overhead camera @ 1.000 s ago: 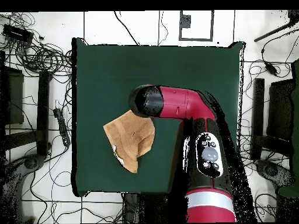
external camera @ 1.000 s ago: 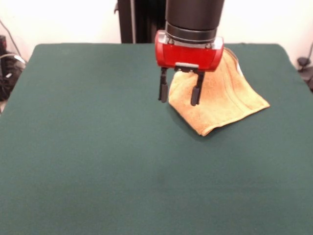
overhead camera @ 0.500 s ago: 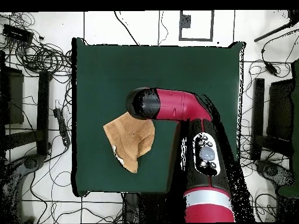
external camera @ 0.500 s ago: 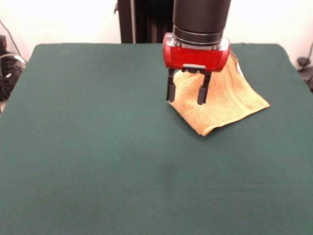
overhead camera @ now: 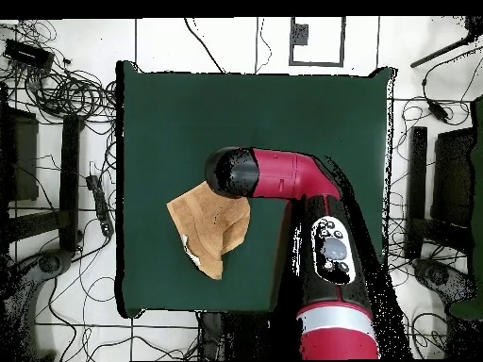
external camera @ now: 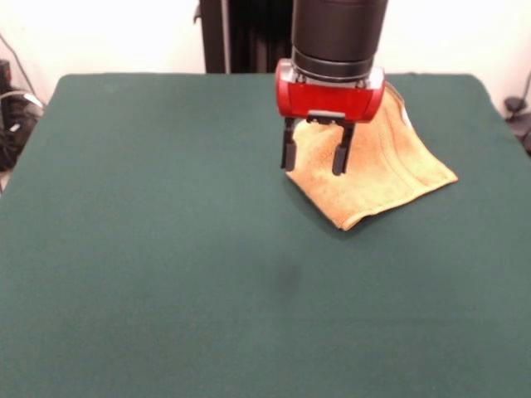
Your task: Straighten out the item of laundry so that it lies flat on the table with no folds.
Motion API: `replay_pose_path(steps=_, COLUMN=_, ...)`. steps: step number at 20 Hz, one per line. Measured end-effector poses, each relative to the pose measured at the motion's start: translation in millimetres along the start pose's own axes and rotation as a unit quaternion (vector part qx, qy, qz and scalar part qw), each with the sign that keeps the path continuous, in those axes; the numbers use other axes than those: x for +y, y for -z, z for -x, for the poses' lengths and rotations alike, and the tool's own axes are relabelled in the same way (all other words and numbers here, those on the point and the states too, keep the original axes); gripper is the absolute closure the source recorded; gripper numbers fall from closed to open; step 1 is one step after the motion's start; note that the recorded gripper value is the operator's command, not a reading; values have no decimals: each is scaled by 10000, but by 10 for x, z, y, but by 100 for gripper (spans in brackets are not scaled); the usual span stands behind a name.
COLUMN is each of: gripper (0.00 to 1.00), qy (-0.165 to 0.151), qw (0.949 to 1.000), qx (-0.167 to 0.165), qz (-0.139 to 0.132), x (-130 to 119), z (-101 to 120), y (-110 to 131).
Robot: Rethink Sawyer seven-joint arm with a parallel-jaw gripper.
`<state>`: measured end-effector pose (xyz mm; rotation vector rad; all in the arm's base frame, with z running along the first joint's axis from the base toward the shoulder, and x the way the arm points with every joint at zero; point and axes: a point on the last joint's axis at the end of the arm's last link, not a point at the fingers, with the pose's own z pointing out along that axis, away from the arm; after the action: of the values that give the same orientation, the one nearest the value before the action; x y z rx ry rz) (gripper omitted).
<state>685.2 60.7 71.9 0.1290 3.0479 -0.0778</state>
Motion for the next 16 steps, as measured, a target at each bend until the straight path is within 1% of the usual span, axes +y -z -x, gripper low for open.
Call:
replay_pose_path(steps=4, gripper=0, qy=-14, qw=10000, qx=-25, qz=19, x=-10, z=0, y=-21)
replay_pose_path(steps=10, gripper=0, qy=-20, qw=9999, qx=-149, qz=44, x=-6, z=27, y=-32)
replay_pose_path(steps=16, gripper=0, qy=21, qw=9996, qx=-231, qz=138, x=97, z=57, y=-31)
